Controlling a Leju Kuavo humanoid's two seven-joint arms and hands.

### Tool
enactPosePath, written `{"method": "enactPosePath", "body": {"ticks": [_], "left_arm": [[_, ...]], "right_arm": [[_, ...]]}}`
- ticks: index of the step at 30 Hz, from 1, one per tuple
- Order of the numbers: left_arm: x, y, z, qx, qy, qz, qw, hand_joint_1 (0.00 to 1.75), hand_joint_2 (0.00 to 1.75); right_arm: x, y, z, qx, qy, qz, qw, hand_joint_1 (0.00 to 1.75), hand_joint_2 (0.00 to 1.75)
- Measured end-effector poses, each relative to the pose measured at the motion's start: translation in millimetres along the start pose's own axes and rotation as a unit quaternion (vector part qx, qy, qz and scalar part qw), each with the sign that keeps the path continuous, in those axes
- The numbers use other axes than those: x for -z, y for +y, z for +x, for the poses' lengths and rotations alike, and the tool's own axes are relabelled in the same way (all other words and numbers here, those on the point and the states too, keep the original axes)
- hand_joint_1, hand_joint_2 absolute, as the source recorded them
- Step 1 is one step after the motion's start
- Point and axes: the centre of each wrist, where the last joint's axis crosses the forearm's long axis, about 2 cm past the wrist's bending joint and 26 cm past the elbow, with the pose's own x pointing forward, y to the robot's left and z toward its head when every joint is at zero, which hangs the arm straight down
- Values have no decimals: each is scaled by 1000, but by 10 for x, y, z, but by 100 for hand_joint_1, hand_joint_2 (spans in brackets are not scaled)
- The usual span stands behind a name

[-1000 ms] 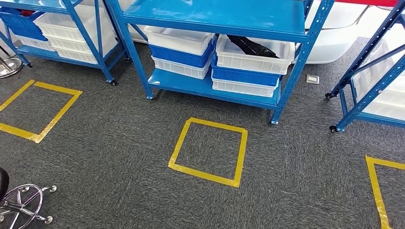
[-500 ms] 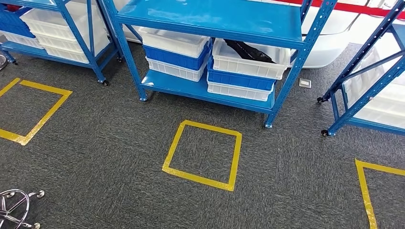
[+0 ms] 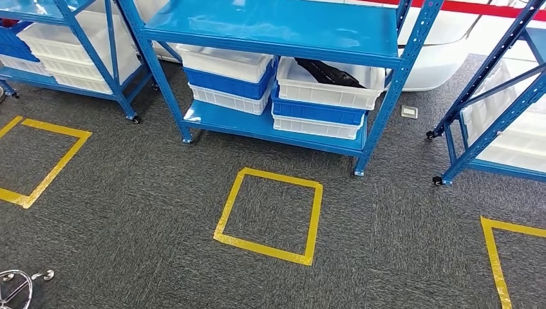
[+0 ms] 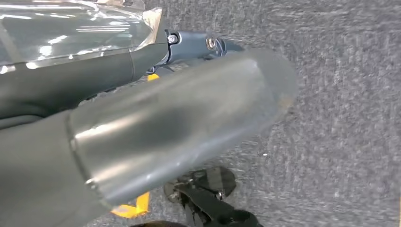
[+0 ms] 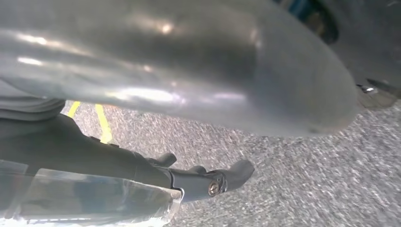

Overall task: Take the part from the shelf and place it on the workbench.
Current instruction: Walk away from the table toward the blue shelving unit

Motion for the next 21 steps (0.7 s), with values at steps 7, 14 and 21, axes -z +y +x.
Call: {"method": "enactPosePath", "body": {"ticks": [7, 14, 21], "left_arm": [[-13, 5, -20, 0, 0, 0, 1000, 0, 0], [-13, 4, -21, 1, -1, 1, 1000, 0, 0], [-22, 5, -33, 1, 1, 1, 1000, 0, 0]], "right_arm": [[-1, 2, -1, -2, 0, 1, 1000, 0, 0], [0, 0, 0, -2, -1, 0, 1000, 0, 0], [-4, 16, -43, -5, 3, 2, 1000, 0, 0]]}}
